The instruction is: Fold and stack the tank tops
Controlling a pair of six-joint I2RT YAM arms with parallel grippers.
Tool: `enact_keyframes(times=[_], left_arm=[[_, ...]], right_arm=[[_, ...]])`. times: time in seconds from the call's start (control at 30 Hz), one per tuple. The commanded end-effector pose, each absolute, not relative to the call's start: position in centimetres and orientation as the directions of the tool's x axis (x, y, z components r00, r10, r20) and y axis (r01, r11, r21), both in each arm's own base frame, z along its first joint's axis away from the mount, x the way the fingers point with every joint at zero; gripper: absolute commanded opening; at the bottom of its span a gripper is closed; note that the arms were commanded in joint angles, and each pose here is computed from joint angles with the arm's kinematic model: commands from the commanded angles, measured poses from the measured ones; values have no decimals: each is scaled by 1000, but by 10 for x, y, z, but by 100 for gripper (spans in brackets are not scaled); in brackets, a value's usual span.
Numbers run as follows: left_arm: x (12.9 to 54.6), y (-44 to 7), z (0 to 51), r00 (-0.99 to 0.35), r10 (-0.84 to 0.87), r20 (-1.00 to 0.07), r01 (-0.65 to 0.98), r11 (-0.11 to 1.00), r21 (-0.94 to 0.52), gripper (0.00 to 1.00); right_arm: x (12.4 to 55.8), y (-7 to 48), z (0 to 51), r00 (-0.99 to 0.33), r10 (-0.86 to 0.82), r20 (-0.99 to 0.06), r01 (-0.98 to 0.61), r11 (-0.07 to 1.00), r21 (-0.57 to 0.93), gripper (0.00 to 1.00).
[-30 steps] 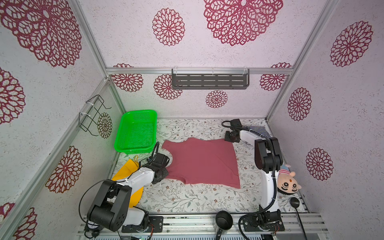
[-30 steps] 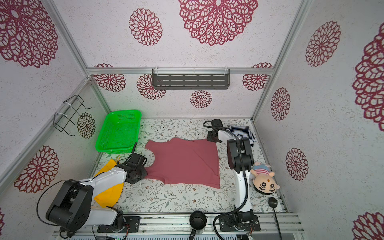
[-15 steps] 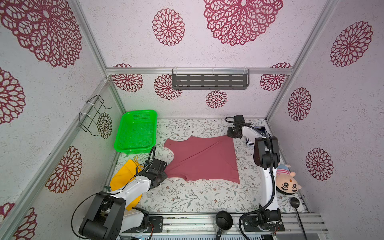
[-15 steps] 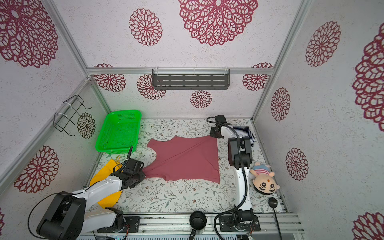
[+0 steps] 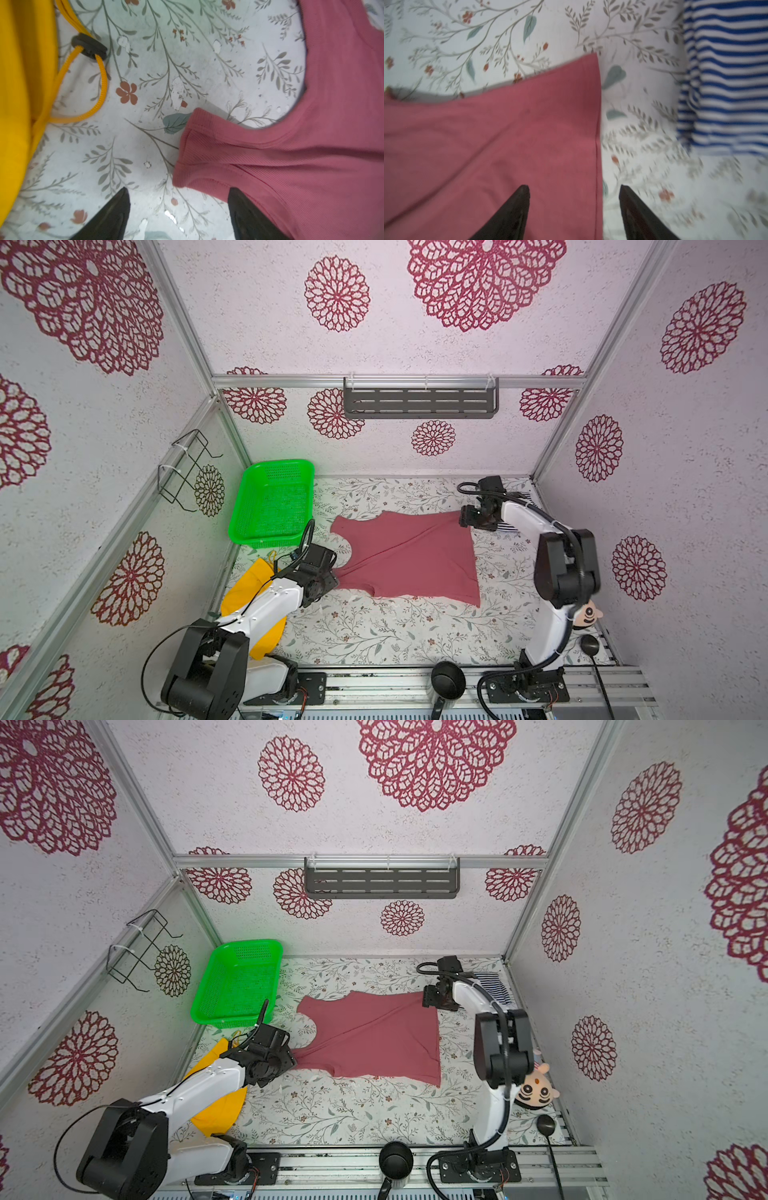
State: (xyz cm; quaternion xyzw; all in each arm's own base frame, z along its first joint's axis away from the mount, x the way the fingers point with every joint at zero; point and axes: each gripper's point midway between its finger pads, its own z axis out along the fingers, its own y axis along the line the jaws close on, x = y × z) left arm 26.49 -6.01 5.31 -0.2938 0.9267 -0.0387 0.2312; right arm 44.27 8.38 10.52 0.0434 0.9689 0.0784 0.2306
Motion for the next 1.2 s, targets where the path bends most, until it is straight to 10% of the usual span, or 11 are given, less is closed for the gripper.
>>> enact_keyframes(times=[0.0, 0.3, 0.47, 0.63, 1.17], left_arm=[[234, -52, 68, -740, -535, -407, -530, 837, -137, 80], [248, -167, 85, -754, -603, -261, -403, 737, -542, 66], [265, -212, 71, -838, -484, -252, -321, 811, -489, 52], [258, -222, 57, -855, -470, -218, -341, 827, -446, 70], [247, -220, 40, -862, -458, -215, -365, 858, -361, 64]], right_arm=[[385, 79, 115, -905, 158, -396, 98, 981, 168, 73], [249, 79, 86, -944, 254, -212, 190, 940, 283, 26], [212, 82, 63, -946, 283, -156, 220, 918, 329, 35], [208, 89, 56, -936, 305, -178, 218, 895, 388, 50], [207, 87, 46, -937, 297, -182, 214, 904, 370, 39]])
